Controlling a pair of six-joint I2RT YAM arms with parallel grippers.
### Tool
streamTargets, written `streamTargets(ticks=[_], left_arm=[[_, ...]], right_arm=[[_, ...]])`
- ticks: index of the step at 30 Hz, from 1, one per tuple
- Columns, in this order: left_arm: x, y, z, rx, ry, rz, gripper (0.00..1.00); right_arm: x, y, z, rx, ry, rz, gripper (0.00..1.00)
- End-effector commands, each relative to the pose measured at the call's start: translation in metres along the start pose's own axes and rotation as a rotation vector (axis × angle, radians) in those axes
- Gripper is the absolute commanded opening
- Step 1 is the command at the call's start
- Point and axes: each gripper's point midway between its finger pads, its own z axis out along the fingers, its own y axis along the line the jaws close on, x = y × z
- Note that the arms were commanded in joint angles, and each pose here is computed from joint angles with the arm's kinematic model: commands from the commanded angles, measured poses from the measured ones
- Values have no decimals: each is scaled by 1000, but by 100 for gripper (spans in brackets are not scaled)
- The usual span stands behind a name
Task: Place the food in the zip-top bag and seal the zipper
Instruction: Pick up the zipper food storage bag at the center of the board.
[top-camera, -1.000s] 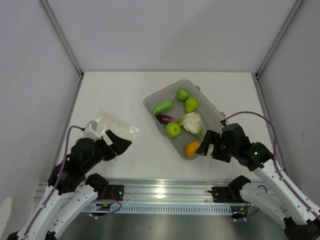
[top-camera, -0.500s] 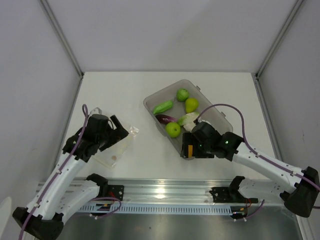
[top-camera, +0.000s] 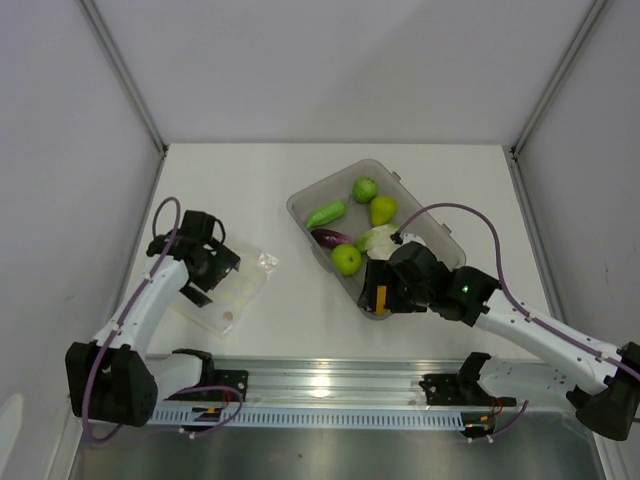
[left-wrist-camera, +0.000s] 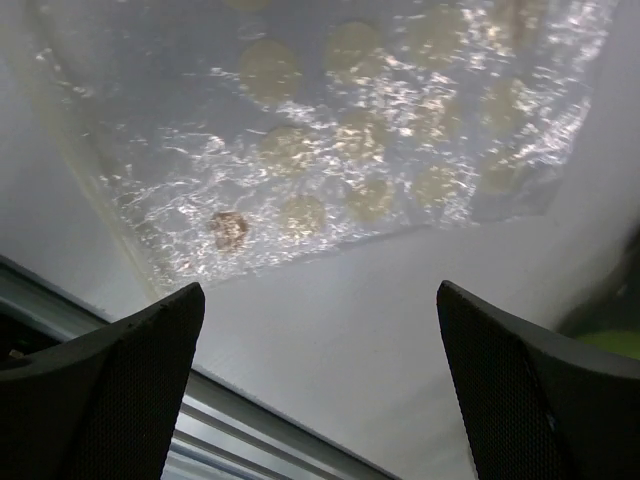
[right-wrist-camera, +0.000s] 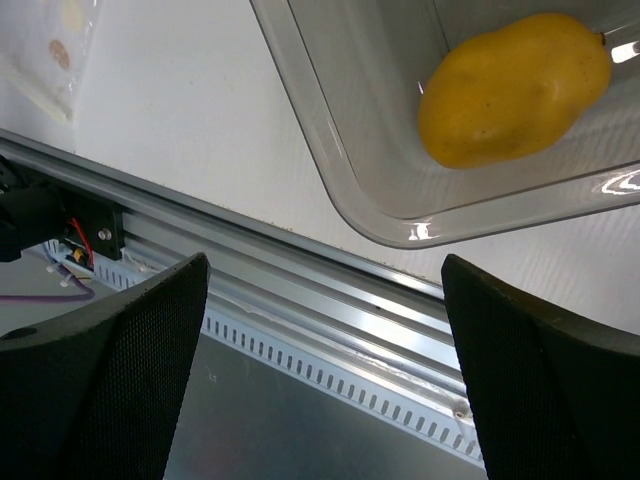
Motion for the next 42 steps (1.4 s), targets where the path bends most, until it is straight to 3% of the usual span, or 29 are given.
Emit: streamTargets(ticks=[1,7,11,28,37,40,42], left_arm=[[1,23,7,-51,44,-110,100],[-58,69,20,-108,-98,-369,99],[-76,98,31,-179,-169,-448,97],[-69,125,77,-286,-122,-564,93],[-84,119,81,-245,-172,-594,79],[-80,123,85,-274,-153,-598,60],[-81,122,88,-277,-147,-596,57]], right_arm=[[-14,10,-17,-48,-61,-7,99],[-9,17,-14,-106,-49,-15,99],[-8,23,-12,-123,-30,-30,99],[-4,24,-6,-129,-9,-44,99],[-6,28,-4,-139,-16,-29,99],[-6,28,-8,-144,-21,-27,99],[-7,28,-11,-149,-25,-24,99]])
